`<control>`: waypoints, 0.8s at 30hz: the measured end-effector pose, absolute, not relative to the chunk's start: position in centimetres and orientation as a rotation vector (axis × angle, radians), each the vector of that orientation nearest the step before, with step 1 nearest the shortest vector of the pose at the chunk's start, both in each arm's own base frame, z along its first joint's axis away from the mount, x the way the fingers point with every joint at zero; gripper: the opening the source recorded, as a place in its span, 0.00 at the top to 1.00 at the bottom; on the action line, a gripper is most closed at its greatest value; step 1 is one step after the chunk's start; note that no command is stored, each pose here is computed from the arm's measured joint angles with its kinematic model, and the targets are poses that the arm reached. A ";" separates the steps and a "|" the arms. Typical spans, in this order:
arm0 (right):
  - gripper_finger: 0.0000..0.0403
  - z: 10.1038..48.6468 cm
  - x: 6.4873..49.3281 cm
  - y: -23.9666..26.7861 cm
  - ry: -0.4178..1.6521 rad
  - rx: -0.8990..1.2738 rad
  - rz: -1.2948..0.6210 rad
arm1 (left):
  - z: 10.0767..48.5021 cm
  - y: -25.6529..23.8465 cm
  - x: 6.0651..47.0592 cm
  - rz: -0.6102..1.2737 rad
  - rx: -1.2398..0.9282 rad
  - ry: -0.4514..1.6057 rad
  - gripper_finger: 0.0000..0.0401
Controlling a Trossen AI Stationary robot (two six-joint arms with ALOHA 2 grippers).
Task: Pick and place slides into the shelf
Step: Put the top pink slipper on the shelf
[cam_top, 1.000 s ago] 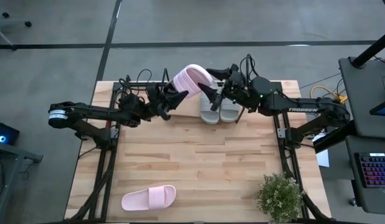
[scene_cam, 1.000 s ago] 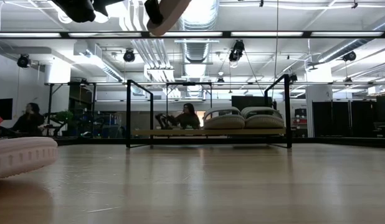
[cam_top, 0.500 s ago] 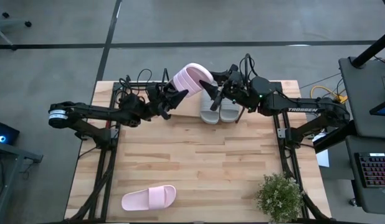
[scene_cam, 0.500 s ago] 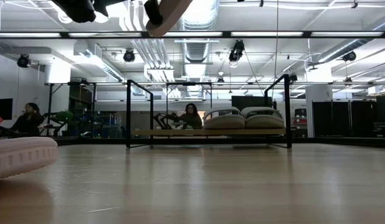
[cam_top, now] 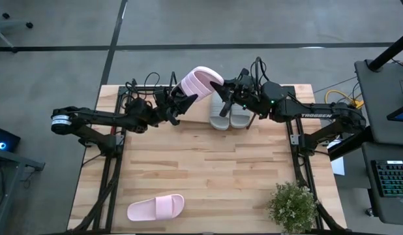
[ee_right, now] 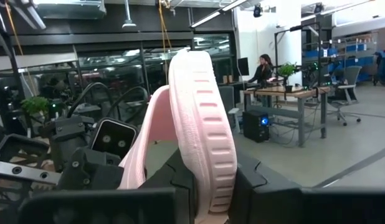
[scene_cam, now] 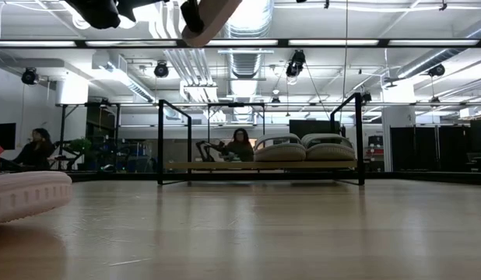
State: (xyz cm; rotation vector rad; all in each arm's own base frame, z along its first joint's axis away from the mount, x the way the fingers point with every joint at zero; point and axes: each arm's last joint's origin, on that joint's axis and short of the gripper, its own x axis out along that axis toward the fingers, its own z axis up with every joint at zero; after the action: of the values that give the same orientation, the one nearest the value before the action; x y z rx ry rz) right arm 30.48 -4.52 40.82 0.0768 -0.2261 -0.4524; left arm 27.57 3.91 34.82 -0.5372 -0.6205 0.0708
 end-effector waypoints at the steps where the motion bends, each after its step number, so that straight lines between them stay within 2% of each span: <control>1: 0.90 40.8 30.5 -4.5 -0.227 0.079 -0.456 | 34.8 3.9 27.6 0.070 -0.538 -0.621 1.00; 10: 0.90 40.8 30.5 -4.6 -0.227 0.084 -0.463 | 34.7 3.9 27.6 0.068 -0.539 -0.620 1.00; 13: 0.90 40.8 30.5 -4.6 -0.228 0.087 -0.466 | 34.7 3.9 27.6 0.066 -0.538 -0.619 0.97; 18: 0.90 40.9 30.4 -4.6 -0.235 0.093 -0.472 | 34.8 3.8 27.6 0.035 -0.482 -0.608 0.83; 24: 0.90 41.0 30.2 -4.6 -0.240 0.098 -0.479 | 34.8 3.7 27.5 -0.014 -0.455 -0.597 0.59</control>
State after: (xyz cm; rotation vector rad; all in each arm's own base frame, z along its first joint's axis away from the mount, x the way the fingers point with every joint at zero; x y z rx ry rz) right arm 30.24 -4.62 41.01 0.0976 -0.2398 -0.4789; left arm 27.53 3.65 34.77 -0.4546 -0.5966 -0.0136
